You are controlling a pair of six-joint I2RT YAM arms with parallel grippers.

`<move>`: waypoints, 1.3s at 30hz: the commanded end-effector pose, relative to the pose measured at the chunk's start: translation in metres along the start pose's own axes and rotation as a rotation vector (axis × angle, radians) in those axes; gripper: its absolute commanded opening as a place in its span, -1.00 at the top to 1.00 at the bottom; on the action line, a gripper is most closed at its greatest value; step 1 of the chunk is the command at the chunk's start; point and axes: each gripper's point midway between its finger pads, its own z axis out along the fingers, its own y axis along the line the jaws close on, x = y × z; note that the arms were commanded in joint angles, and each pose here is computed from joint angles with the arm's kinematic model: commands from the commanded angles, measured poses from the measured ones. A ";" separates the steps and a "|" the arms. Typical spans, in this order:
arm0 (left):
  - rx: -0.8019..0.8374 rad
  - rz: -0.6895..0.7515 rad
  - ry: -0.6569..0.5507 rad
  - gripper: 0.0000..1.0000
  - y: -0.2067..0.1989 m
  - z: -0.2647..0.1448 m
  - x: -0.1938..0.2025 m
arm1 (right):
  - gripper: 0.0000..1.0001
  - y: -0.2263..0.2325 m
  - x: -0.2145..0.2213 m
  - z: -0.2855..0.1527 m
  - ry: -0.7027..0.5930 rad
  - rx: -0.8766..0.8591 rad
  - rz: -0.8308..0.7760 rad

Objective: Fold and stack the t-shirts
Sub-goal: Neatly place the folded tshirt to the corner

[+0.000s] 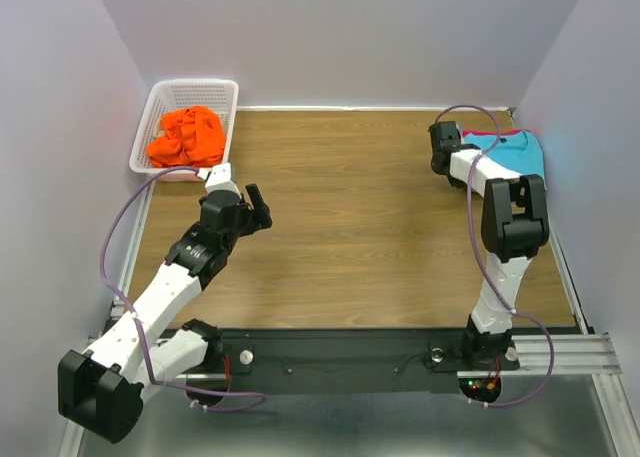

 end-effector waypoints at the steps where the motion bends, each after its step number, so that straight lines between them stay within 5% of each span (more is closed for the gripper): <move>1: 0.015 -0.012 -0.028 -0.75 -0.001 -0.004 -0.005 | 0.53 0.018 0.011 -0.001 0.028 -0.077 -0.063; 5: 0.009 -0.008 -0.023 -0.75 0.002 -0.005 -0.003 | 0.18 0.029 0.000 -0.013 0.001 -0.184 -0.031; 7: 0.008 -0.006 -0.025 -0.75 0.002 -0.006 -0.004 | -0.16 0.028 -0.016 -0.027 -0.051 -0.251 0.025; 11: 0.003 -0.001 -0.029 -0.75 0.002 -0.006 -0.006 | -0.19 0.001 -0.066 -0.048 -0.169 -0.264 0.171; 22: -0.028 0.023 -0.030 -0.75 0.010 -0.009 -0.005 | 0.45 -0.032 -0.126 -0.009 -0.242 -0.229 0.414; 31: -0.037 0.039 -0.014 -0.75 0.011 -0.006 -0.001 | 0.55 0.011 -0.137 0.050 -0.197 -0.266 0.477; 39: -0.050 0.053 -0.009 -0.75 0.013 -0.004 -0.001 | 0.55 0.042 -0.171 0.059 -0.245 -0.403 0.563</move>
